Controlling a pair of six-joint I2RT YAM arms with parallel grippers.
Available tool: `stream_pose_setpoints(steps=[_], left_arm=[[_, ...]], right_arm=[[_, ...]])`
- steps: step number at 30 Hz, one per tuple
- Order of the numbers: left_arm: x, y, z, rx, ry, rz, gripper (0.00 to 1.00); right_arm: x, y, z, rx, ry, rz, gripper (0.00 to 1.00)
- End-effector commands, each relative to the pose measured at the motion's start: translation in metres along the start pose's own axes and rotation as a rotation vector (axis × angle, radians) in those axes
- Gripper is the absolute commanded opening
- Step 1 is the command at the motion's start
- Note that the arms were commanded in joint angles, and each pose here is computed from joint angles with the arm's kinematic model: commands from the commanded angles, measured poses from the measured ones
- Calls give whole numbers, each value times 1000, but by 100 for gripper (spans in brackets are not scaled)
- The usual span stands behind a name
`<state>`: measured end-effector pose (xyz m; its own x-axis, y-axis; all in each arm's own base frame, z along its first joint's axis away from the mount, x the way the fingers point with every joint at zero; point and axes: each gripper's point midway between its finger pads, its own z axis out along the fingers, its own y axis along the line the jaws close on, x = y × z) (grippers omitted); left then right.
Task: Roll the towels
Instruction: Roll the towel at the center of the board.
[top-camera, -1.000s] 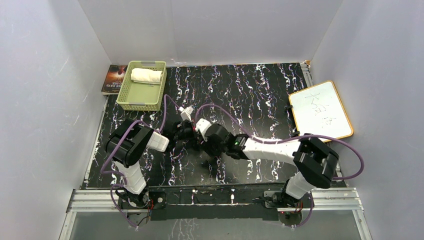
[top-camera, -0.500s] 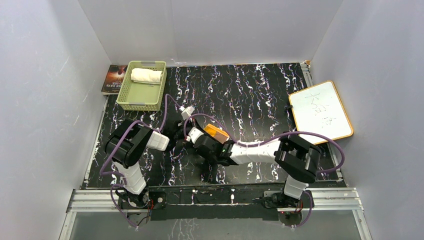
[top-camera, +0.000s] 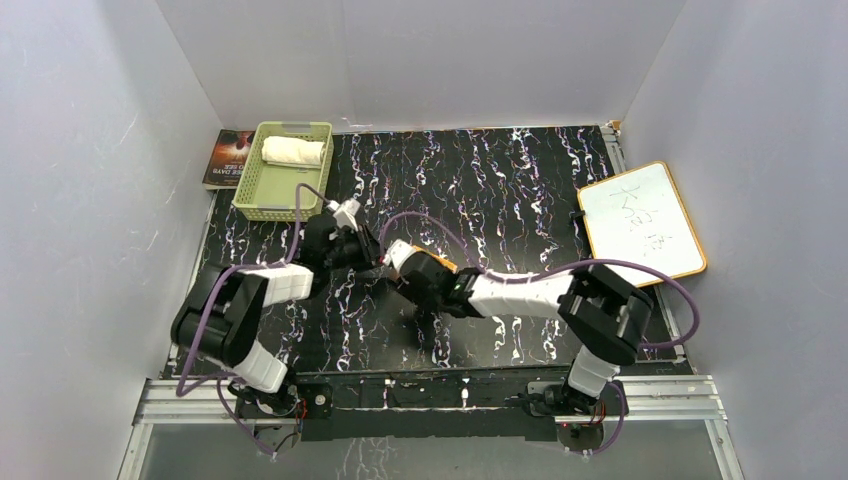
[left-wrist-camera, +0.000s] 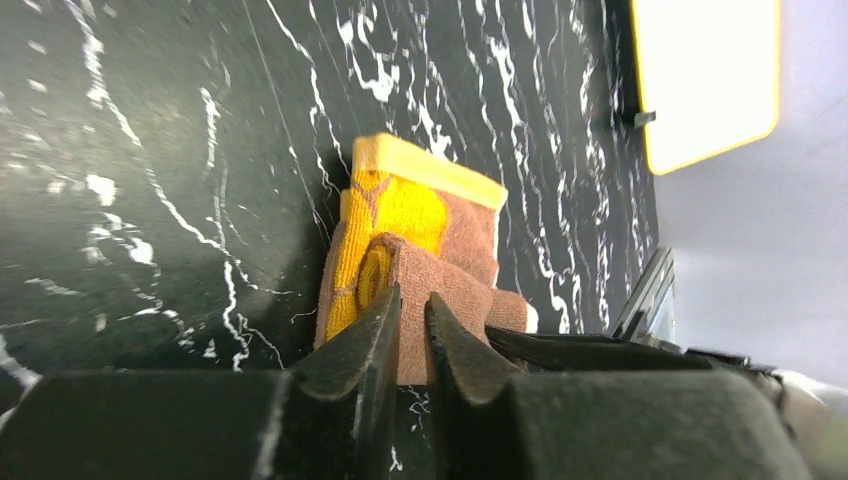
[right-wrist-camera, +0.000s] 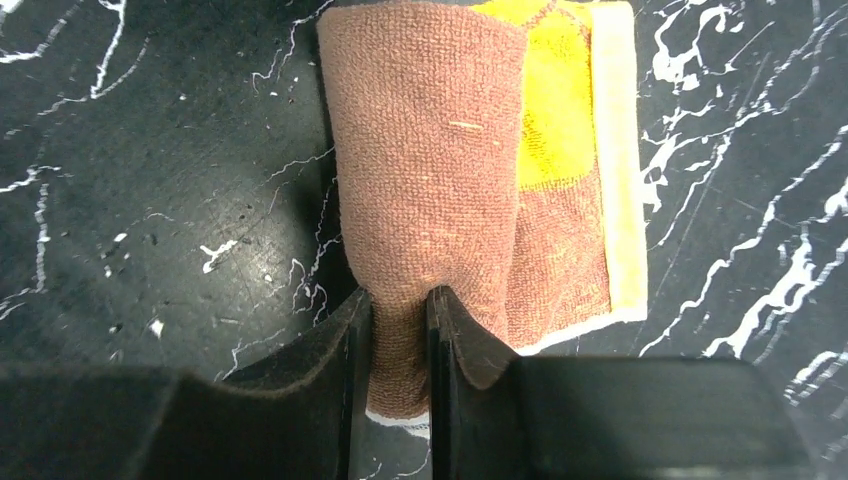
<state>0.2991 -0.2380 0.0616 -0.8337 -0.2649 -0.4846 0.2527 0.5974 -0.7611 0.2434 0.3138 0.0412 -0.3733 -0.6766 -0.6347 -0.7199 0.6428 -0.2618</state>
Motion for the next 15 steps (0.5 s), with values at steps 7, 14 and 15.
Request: stream_pose_setpoints(steps=[7, 14, 15], left_arm=[[-16, -36, -31, 83, -6, 89, 26], [-4, -50, -33, 149, 16, 47, 28], [-4, -53, -32, 159, 15, 45, 28]], right_arm=[[-36, 25, -32, -606, -98, 352, 14], [-30, 25, -27, -812, -6, 529, 14], [-26, 26, -22, -851, 22, 567, 14]])
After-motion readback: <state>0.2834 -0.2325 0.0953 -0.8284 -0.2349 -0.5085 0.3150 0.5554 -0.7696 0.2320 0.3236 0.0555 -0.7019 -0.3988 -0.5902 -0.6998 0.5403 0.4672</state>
